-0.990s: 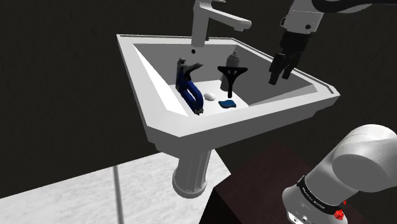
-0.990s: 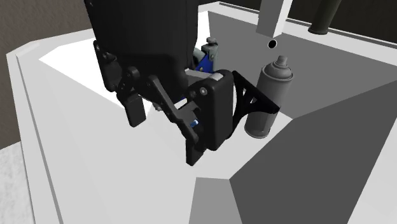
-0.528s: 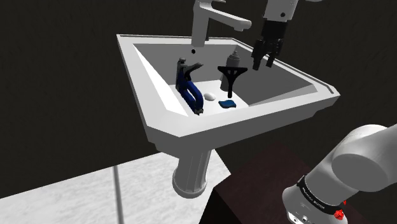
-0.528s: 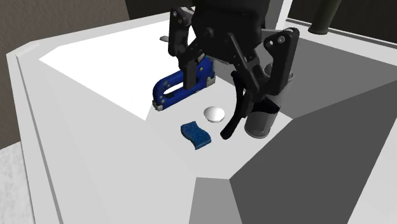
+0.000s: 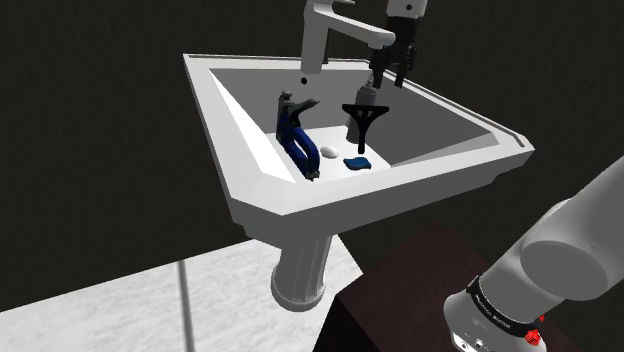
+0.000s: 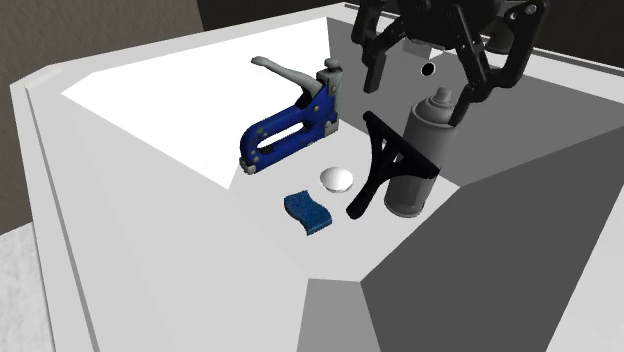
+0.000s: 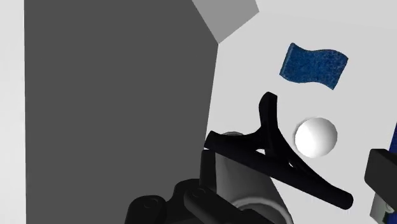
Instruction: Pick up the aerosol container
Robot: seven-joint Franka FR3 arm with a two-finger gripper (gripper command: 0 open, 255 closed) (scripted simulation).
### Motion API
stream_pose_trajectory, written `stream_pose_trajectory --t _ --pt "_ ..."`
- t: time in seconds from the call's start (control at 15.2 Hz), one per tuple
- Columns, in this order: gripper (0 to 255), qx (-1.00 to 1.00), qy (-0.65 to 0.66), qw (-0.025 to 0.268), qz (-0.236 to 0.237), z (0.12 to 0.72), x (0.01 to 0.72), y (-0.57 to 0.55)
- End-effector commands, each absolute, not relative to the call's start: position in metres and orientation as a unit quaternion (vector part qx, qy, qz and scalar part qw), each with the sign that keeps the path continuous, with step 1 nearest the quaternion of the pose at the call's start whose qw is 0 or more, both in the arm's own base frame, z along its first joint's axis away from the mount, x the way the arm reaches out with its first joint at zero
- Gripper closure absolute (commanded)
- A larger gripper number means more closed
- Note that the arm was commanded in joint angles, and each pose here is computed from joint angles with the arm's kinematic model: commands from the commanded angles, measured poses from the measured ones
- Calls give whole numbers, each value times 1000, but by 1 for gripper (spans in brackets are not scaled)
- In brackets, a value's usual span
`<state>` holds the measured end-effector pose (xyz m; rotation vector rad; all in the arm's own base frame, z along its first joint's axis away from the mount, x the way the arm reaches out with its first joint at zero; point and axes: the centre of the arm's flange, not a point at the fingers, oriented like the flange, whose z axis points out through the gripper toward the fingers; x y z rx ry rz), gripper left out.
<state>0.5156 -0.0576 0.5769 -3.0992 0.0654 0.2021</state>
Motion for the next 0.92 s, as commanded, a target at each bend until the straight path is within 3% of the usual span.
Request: stream_pose_trajectory --t 0.0,0.2,0.79,0.86 --pt "0 -997 26 21 69 576 545 -64" --pt "0 -996 32 27 73 579 580 -74" --pt "0 -996 32 27 73 539 580 -74" --pt "255 -996 32 27 73 538 580 -74"
